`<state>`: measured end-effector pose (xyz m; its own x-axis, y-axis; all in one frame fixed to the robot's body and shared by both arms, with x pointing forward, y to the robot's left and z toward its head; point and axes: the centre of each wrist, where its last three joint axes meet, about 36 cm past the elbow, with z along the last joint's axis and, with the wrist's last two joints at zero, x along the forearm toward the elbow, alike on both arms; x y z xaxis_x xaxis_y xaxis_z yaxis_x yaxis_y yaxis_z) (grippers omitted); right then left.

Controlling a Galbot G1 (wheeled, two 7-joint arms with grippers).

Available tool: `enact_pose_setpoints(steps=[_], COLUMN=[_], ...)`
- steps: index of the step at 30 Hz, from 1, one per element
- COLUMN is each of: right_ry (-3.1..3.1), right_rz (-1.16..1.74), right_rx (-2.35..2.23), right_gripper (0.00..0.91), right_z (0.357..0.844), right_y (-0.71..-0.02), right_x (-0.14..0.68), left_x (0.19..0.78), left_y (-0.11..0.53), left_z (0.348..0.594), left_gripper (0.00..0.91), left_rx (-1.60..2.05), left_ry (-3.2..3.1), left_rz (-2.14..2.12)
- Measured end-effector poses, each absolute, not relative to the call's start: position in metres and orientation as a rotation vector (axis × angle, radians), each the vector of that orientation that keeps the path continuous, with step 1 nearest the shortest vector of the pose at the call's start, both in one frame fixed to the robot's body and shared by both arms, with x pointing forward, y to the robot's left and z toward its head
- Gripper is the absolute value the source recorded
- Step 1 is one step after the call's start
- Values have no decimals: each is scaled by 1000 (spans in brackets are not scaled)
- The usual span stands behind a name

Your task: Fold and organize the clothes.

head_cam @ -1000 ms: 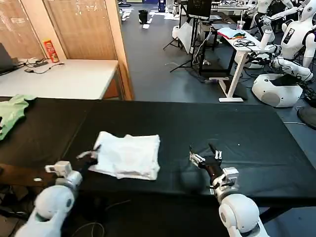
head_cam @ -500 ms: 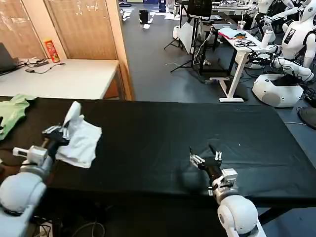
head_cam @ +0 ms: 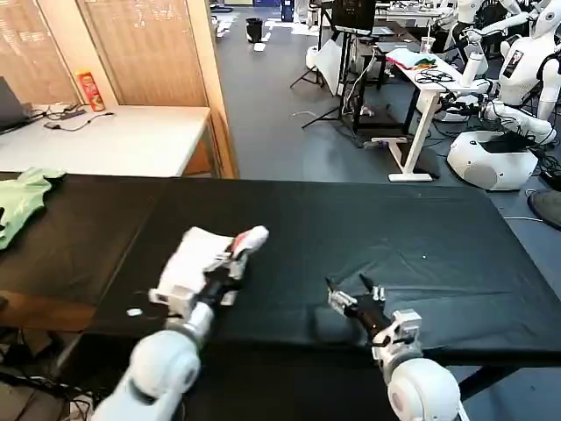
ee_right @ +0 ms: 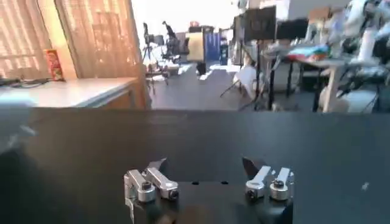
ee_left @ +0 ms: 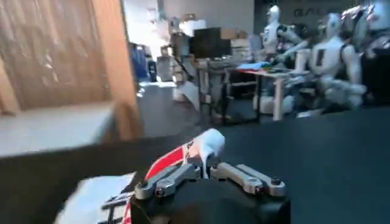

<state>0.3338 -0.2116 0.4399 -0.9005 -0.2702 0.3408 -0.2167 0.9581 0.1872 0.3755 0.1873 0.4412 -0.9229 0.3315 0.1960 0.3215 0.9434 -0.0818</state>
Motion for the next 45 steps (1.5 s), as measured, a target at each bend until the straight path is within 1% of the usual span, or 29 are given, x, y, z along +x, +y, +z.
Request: enact_pose_setpoints(steps=[6,13,21,23,24,25,27,33,38,41,42,43,45], right_ry=[-2684,-2660,-2632,-2626,-2621,-2616,-2609,-2586,-2592,-2574,-2567,-2563,-2561], right_rz=[-247,-268,-287,-298,-304,-310,-323,-353,-352,-364,-363,-362,-330], right_rx=[415,472,460,458,453,452,448,441,427,424,427,437,455], right_gripper=[878,878,878,614,497,156,68,39,10,29,117,878,878], right_z=[435,428,416,413,411,410,407,398,399,402,404,408,416], right_y=[-198,-181,-163,-157,-155,-153,-148,-135,-145,-162,-170,-180,-194], right_x=[340,354,368,372,374,375,378,390,401,412,418,424,431], left_x=[379,376,373,372,371,370,368,360,357,354,354,353,351], left_y=[177,191,205,208,209,211,213,222,231,239,242,245,248], left_z=[435,436,430,430,430,429,429,432,432,430,429,428,425], left_gripper=[878,878,878,878,878,878,878,878,878,878,878,878,878], left_rx=[-567,-599,-546,-535,-532,-528,-519,-486,-459,-435,-426,-417,-387], left_ry=[-2920,-2972,-2973,-2975,-2978,-2979,-2980,-2989,-3002,-3007,-3008,-3007,-3004], left_rz=[62,39,-13,-19,-22,-25,-30,-32,-46,-59,-65,-69,-72])
